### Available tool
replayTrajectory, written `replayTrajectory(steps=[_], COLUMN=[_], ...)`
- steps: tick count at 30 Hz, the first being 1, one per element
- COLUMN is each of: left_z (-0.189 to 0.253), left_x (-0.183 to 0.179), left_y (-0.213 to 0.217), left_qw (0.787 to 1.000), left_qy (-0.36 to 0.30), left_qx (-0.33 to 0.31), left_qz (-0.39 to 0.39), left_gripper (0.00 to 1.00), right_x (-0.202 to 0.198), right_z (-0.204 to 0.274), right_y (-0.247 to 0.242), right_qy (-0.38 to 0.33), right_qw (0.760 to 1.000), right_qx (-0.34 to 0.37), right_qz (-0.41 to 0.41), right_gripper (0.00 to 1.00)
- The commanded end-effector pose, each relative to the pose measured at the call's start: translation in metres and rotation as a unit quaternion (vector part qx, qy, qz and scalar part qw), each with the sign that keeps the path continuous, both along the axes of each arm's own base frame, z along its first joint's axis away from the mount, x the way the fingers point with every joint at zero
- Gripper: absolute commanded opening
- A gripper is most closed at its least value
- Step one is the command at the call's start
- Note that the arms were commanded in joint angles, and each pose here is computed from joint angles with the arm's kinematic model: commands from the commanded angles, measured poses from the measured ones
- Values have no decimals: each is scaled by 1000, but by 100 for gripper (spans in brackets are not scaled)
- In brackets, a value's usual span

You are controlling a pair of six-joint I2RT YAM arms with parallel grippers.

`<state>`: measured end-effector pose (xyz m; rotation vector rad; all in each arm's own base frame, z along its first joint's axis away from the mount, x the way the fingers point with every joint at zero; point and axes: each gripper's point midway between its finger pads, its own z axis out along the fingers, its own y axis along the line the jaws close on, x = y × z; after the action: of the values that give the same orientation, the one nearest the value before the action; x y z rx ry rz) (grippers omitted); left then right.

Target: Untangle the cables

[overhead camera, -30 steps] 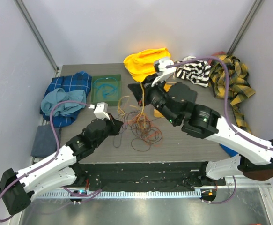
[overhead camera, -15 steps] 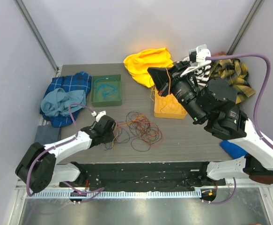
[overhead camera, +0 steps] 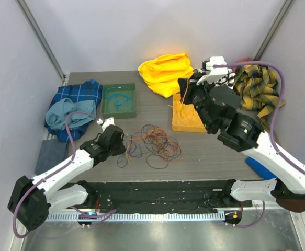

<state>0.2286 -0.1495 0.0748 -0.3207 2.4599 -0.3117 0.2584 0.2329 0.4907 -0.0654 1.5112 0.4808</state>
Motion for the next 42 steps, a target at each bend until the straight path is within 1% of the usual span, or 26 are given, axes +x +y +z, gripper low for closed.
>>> replayTrajectory(steps=[1, 2, 3, 5, 7, 8, 9, 10, 12, 13, 15, 20, 26, 27, 28, 30, 33, 36, 38, 39, 40, 41, 42], left_z=[15, 17, 21, 24, 30, 31, 34, 36, 38, 38, 39, 34, 26, 28, 27, 28, 29, 29, 27, 28, 28, 26, 28], left_x=[-6, -6, -7, -8, -10, -11, -11, -12, -14, -14, -15, -19, -23, -23, -23, -23, -23, -22, -22, -21, -22, -23, -22], left_y=[5, 3, 3, 0, -2, -4, -6, -7, -9, -9, -10, -8, -4, -4, -3, -2, -2, -4, -6, -8, -8, -8, -8], left_qw=[1000, 999, 999, 999, 998, 997, 997, 997, 996, 996, 997, 997, 998, 998, 998, 998, 998, 998, 997, 997, 997, 997, 997], left_qy=[-23, -26, -32, -34, -40, -39, -41, -42, -38, -35, -33, -19, -13, -17, -17, -18, -20, -19, -15, -16, -14, -11, -13], left_qx=[-16, -22, -30, -40, -51, -57, -62, -67, -72, -71, -71, -61, -56, -58, -57, -55, -55, -58, -59, -61, -59, -57, -58], left_qz=[-3, -5, -6, -11, -15, -19, -22, -24, -27, -28, -31, -36, -33, -32, -32, -30, -31, -35, -39, -40, -42, -44, -45], left_gripper=[0, 0, 0, 0, 0, 0, 1, 1, 2, 1, 1, 0, 0, 0, 0, 0, 0, 1, 2, 2, 2, 2, 2], right_x=[47, 59, 73, 91, 112, 119, 131, 141, 156, 165, 178, 205, 232, 231, 235, 231, 223, 212, 203, 198, 192, 187, 187], right_z=[-48, -68, -79, -102, -120, -124, -144, -148, -179, -187, -216, -255, -296, -303, -298, -306, -304, -303, -308, -299, -305, -301, -296], right_y=[-27, -27, -40, -36, -51, -50, -51, -61, -61, -70, -75, -95, -104, -105, -105, -109, -116, -127, -132, -134, -136, -135, -127], right_qy=[68, 87, 101, 133, 161, 172, 196, 204, 243, 252, 280, 317, 356, 372, 370, 387, 391, 396, 400, 393, 400, 398, 389], right_qw=[996, 994, 991, 987, 981, 979, 974, 970, 961, 957, 947, 930, 910, 903, 903, 893, 887, 880, 875, 879, 876, 878, 889], right_qx=[35, 23, 18, 14, 19, 21, 8, 14, 1, 1, -12, -19, -63, -76, -83, -101, -119, -136, -141, -134, -133, -126, -100], right_qz=[-50, -60, -84, -87, -111, -105, -113, -128, -131, -143, -155, -186, -202, -203, -202, -207, -214, -227, -234, -235, -235, -234, -220], right_gripper=[1, 1, 1, 1, 1, 1, 1, 1, 1, 1, 1, 1, 1, 13, 25, 48, 60, 64, 63, 64, 63, 63, 61])
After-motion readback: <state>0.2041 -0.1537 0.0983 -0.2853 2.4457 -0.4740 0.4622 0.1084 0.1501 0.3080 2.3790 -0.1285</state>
